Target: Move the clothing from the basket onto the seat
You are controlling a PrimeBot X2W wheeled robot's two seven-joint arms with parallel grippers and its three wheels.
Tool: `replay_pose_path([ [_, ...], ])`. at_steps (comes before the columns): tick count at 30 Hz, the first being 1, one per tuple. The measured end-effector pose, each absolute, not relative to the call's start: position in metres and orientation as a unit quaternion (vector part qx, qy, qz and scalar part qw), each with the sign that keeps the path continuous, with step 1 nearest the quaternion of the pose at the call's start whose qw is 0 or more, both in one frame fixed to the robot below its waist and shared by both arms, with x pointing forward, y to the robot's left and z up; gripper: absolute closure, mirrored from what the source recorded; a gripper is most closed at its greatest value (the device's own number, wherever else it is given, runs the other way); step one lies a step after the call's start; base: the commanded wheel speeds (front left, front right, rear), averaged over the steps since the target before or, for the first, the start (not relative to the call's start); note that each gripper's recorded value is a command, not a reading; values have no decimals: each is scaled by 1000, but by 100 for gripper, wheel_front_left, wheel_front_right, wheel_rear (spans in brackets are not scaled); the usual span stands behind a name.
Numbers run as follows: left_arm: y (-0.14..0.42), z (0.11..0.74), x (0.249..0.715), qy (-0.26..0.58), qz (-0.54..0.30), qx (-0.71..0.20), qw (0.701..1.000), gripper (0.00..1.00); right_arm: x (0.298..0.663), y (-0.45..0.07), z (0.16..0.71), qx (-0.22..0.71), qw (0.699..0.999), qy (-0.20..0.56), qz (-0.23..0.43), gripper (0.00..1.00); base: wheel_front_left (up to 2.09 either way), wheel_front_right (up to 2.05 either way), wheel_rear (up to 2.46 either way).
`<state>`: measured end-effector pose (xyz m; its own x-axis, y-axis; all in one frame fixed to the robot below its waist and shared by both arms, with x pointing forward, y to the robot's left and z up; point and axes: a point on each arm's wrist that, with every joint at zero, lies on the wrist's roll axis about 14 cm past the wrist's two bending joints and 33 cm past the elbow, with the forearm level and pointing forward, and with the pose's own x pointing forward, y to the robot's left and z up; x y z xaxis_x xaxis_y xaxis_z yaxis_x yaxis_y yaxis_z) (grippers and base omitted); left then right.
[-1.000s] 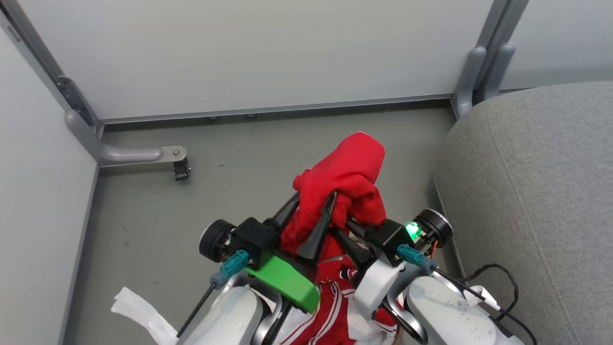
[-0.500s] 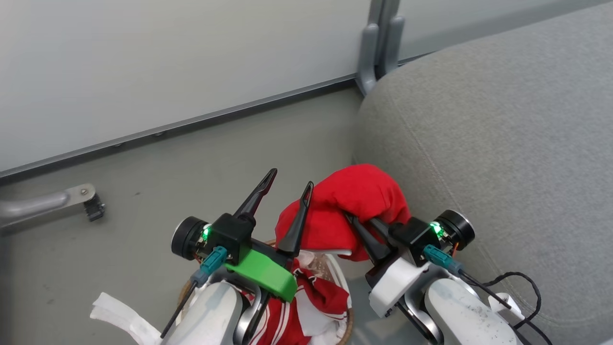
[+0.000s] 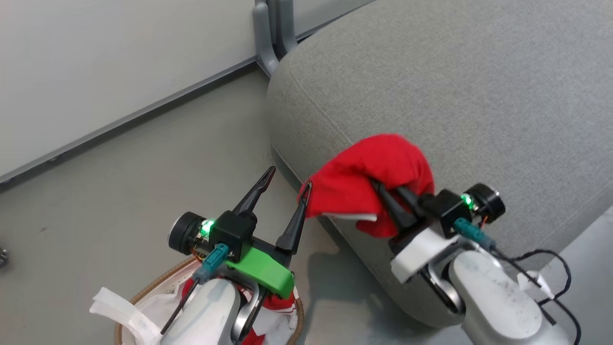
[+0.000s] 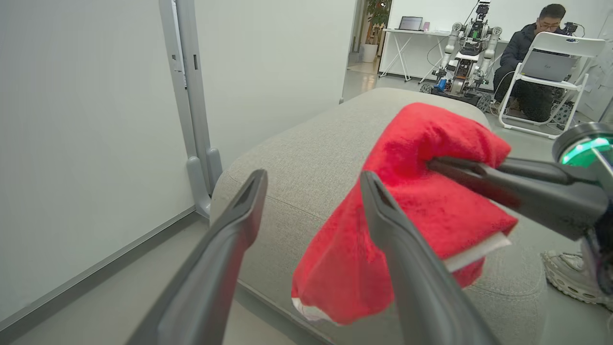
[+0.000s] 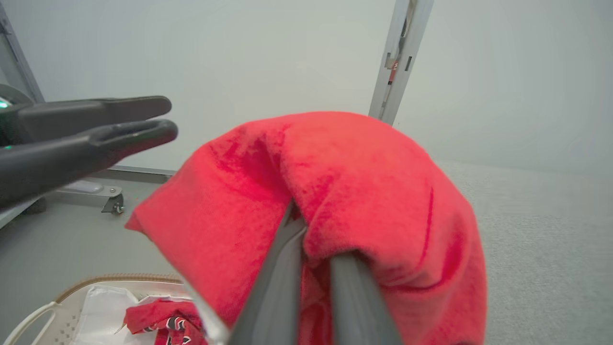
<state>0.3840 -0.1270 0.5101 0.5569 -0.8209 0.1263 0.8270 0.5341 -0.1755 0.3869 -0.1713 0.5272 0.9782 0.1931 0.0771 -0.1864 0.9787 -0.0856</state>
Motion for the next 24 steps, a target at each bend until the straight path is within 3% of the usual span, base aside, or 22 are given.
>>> replay_pose_path([
  [14,-133,455,425,18,-486,-98,868,0,480,-296,606,-186,976,-108,-15,100,0,0,0],
  [24,-114,408,463,45,-458,-115,881,0,547,-358,548,-204,975,-34,-84,100,0,0,0],
])
